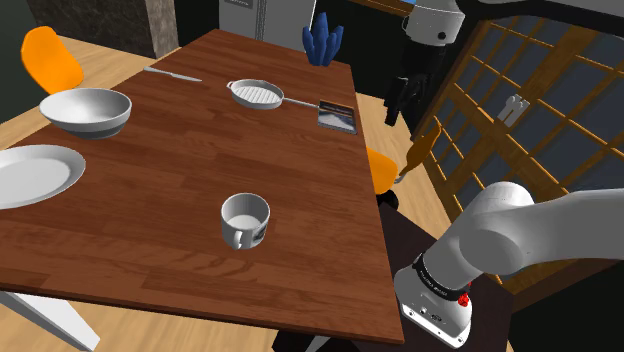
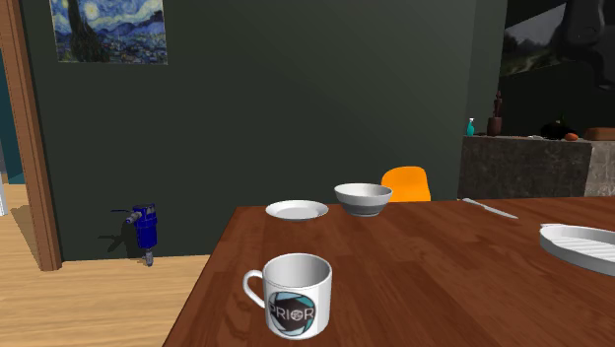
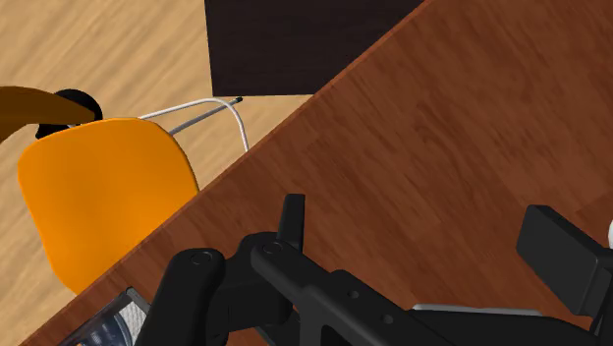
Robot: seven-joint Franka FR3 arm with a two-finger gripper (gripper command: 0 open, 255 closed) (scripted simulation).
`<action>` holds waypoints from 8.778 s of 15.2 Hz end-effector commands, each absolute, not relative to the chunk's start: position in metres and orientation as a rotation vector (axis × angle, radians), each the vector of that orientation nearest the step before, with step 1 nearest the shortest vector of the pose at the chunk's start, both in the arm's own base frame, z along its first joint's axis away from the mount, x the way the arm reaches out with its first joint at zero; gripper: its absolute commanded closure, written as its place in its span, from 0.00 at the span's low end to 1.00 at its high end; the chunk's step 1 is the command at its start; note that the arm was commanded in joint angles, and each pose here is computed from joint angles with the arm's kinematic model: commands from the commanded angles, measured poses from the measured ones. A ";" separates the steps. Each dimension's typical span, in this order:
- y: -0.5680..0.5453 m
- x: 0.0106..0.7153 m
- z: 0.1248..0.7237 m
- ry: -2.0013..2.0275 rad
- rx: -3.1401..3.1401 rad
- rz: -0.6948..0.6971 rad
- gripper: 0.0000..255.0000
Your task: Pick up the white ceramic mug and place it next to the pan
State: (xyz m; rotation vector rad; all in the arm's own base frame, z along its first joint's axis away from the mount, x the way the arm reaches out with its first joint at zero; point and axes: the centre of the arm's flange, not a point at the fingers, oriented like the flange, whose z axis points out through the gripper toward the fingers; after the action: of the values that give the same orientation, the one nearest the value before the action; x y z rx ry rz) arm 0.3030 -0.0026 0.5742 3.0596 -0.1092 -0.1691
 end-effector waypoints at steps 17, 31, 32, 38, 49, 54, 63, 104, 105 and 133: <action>0.140 0.381 0.455 0.135 3.128 -0.119 0.00; 0.259 0.425 0.364 0.322 3.165 -0.079 0.00; 0.259 0.425 0.359 0.322 3.165 -0.079 0.00; 0.260 0.424 0.335 0.322 3.165 -0.079 0.00; 0.260 0.424 0.335 0.322 3.165 -0.079 1.00; 0.260 0.424 0.335 0.322 3.165 -0.079 1.00; 0.260 0.424 0.377 0.322 3.165 -0.079 1.00; 0.044 0.575 0.487 0.322 3.165 -0.079 1.00; 0.033 0.582 0.487 0.322 3.165 -0.079 1.00; -0.086 0.665 0.398 0.322 3.165 -0.079 1.00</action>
State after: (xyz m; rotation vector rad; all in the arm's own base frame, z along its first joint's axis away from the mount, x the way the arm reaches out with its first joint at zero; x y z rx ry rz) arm 0.6654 -0.0853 0.4044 3.1654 0.3222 -0.0803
